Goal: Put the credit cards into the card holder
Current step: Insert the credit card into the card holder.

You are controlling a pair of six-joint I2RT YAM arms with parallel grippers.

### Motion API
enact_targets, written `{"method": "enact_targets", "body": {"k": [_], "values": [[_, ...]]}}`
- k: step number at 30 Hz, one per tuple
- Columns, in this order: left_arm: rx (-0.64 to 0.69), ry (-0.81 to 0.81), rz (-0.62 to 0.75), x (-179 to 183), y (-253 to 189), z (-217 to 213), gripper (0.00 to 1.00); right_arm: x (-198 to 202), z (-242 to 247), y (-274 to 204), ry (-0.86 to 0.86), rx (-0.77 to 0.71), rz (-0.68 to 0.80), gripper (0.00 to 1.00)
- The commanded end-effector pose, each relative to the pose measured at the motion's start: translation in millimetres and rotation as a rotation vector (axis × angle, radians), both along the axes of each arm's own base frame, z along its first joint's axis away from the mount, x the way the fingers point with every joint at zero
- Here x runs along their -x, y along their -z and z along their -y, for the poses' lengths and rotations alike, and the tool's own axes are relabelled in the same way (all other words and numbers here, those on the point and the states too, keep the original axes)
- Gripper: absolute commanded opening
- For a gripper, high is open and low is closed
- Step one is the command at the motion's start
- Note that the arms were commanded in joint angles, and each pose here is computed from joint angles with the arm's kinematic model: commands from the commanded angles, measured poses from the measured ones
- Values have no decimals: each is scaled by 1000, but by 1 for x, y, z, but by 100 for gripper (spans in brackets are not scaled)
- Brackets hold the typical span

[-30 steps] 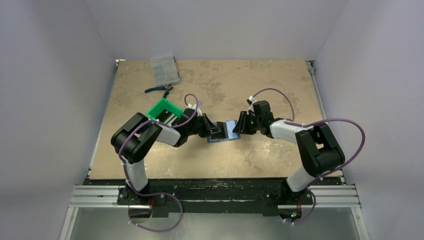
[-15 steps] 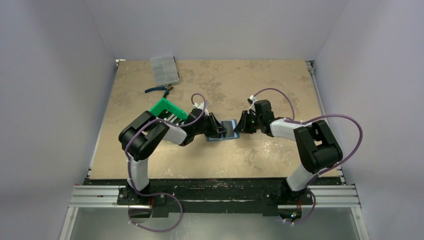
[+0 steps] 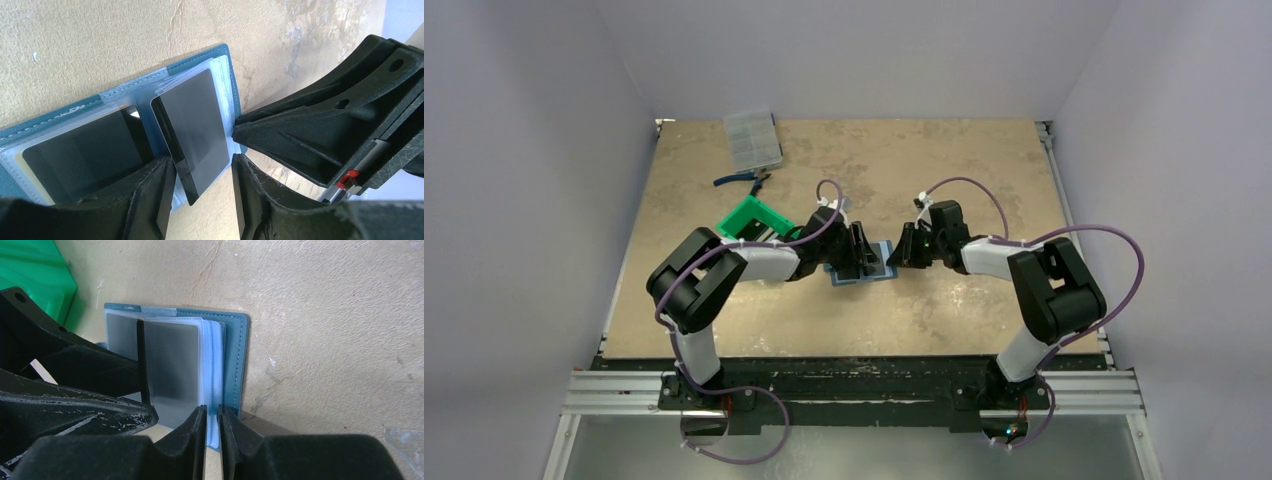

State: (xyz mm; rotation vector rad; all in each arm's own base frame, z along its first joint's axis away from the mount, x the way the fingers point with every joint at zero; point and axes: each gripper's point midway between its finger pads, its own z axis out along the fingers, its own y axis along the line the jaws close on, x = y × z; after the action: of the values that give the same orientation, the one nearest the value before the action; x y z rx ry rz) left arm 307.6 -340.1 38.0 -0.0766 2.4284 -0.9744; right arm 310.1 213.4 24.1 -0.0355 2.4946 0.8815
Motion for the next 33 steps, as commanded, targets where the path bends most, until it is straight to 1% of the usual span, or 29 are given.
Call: {"method": "enact_targets", "body": {"k": [1, 5, 8, 10, 13, 15, 17, 18, 22, 24, 26, 28, 31, 33], "values": [[-64, 40, 13, 2, 0, 0, 49, 7, 2, 10, -8, 23, -22, 22], [-51, 88, 31, 5, -2, 29, 50, 6, 3, 9, -3, 22, -20, 22], [-85, 111, 34, 7, 3, 39, 50, 7, 1, 6, -11, 11, -20, 22], [-119, 110, 48, 6, 2, 34, 51, 8, 0, 4, -13, -2, -22, 22], [-204, 92, 95, 4, -7, 14, 57, 7, 1, 3, -4, 6, -13, 23], [-238, 106, 111, 6, -16, 5, 60, 4, 3, 2, 6, 12, -6, 24], [-253, 126, 122, 8, -28, 3, 69, 3, 4, 1, 10, 18, -3, 24], [-260, 131, 125, 10, -32, 1, 71, 2, 4, 0, 12, 20, -1, 25], [-276, 132, 143, 11, -49, -5, 76, 1, 4, -1, 12, 23, 1, 26], [-268, 130, 150, 11, -56, -5, 77, 2, 4, -1, 8, 23, 2, 27], [-254, 127, 167, 9, -62, -3, 73, 3, 3, -4, 2, 15, 9, 29], [-225, 134, 171, 9, -64, 2, 66, 4, 2, -10, -6, 3, 21, 31], [-187, 157, 152, 9, -56, 12, 41, 3, 0, -21, -8, -15, 42, 34], [-190, 160, 133, 8, -46, 14, 27, 3, -1, -25, -10, -20, 43, 36]]}}
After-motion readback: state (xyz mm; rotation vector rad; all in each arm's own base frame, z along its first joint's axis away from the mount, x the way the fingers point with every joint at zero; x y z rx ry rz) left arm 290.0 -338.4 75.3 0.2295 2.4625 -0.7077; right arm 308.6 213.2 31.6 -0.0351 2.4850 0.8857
